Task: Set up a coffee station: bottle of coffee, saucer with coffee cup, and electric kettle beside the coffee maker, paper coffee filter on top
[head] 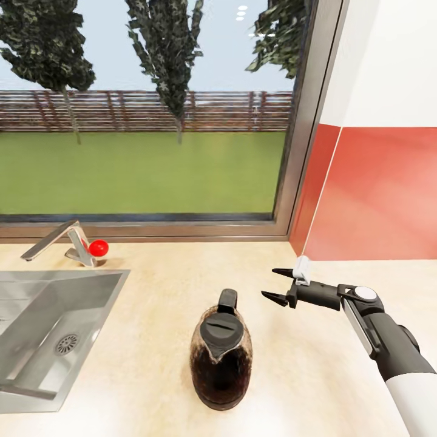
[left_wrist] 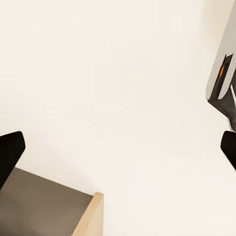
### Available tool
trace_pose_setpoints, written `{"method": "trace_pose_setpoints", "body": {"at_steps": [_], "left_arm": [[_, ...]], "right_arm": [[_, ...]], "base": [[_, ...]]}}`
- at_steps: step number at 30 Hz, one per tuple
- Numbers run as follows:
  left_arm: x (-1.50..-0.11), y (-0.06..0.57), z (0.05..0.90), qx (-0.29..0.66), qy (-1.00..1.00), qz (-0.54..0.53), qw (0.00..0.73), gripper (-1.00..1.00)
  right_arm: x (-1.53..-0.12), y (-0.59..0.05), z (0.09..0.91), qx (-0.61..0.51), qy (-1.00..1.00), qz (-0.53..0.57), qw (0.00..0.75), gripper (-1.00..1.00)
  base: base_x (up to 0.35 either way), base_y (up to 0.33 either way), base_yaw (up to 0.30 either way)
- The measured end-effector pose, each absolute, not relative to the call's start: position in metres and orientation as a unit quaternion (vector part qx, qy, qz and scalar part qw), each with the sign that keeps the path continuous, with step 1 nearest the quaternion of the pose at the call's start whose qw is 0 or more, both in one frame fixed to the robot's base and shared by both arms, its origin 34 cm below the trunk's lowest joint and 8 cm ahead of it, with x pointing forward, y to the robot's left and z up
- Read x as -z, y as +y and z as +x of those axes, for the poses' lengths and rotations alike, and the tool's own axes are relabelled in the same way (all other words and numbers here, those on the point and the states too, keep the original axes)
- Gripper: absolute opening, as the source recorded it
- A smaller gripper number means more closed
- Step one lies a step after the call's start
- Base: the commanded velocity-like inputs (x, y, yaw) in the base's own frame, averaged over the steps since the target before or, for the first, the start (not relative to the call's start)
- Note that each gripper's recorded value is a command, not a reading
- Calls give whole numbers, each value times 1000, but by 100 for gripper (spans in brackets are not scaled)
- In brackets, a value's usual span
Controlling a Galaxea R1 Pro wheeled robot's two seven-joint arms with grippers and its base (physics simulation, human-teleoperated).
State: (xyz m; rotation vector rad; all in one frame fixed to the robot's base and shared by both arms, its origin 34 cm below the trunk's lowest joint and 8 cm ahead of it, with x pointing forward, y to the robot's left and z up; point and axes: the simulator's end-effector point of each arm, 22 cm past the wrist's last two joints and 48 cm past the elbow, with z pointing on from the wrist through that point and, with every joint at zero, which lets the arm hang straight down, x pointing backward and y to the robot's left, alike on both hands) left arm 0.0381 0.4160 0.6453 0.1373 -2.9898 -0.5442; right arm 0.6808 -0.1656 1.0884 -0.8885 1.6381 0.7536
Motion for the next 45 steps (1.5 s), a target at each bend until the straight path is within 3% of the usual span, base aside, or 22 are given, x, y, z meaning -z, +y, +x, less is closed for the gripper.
{"method": "trace_pose_setpoints", "body": {"at_steps": [35, 45], "left_arm": [[-645, 416, 39, 179, -982, 46, 49, 100], [-645, 416, 39, 179, -981, 46, 49, 100]], "right_arm": [[-1085, -162, 679, -322, 688, -373, 533, 100], [-1070, -135, 664, -336, 685, -402, 506, 100]], "base": [[14, 25, 0], [0, 0, 0]]}}
